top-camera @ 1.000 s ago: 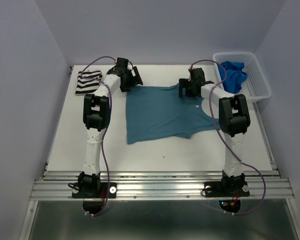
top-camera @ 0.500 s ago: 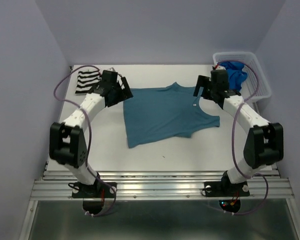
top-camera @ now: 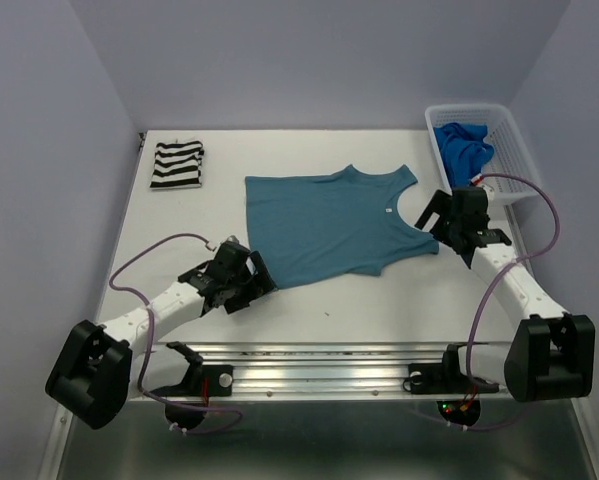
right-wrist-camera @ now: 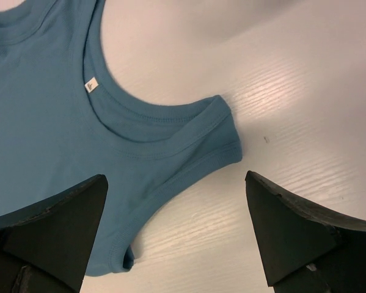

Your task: Fold and stack the tank tops

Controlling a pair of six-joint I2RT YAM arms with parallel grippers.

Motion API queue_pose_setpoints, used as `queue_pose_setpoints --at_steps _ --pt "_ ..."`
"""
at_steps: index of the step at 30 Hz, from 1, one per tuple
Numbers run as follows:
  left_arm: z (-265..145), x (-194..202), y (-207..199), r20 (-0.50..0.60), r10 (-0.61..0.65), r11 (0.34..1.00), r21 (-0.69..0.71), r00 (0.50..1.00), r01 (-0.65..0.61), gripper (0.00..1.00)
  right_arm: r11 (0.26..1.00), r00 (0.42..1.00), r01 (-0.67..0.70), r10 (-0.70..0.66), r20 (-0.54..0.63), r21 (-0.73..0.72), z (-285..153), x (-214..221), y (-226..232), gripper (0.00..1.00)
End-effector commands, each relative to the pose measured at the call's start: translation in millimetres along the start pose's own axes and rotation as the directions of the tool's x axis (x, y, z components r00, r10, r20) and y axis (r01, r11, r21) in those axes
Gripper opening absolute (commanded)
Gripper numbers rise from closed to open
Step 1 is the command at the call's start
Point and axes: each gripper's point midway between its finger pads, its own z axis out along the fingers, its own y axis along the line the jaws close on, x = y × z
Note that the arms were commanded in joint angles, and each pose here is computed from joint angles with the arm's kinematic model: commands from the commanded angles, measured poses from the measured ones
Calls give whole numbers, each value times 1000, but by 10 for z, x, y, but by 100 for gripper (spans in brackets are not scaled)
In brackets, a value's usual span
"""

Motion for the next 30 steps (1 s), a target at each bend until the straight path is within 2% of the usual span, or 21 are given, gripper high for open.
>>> queue_pose_setpoints --at_steps 1,5,6,9,11,16,18,20,22,25,27,30 --pt "2 88 -151 -8 -87 992 88 996 88 99 994 995 -93 90 53 61 61 -145 -193 100" --pt "39 194 -84 -29 -89 994 67 996 91 90 992 994 -108 109 -8 67 186 -18 -239 100" --pt "49 188 -68 -23 -97 993 58 995 99 84 990 993 -112 115 -29 82 244 37 -281 100" --pt "73 84 -87 15 -101 994 35 995 100 77 989 987 -134 139 -76 62 313 130 -293 100" --pt "71 21 -113 32 -101 995 23 994 100 77 987 986 -144 149 -77 65 333 135 -325 100" --pt "142 -124 -50 87 -78 995 -56 993 83 59 990 985 -127 134 -110 65 394 222 -358 100" --pt "200 -98 -24 69 -65 994 -79 995 70 45 990 983 -126 132 -130 59 417 271 -350 100" --pt "228 -91 -31 57 -58 994 -88 997 63 38 990 980 -123 132 -151 65 443 341 -368 100" --pt "256 -76 -14 44 -43 993 -107 998 48 26 989 978 -126 137 -156 80 466 360 -416 100" --pt "257 -102 -18 46 -31 993 -115 998 36 0 990 975 -118 131 -182 79 496 422 -418 96" --pt "246 -110 -30 46 -24 993 -114 999 29 0 990 972 -115 130 -194 85 521 470 -435 93" --pt "218 -131 -44 63 -21 995 -95 998 27 0 990 967 -110 129 -221 93 579 562 -458 84"
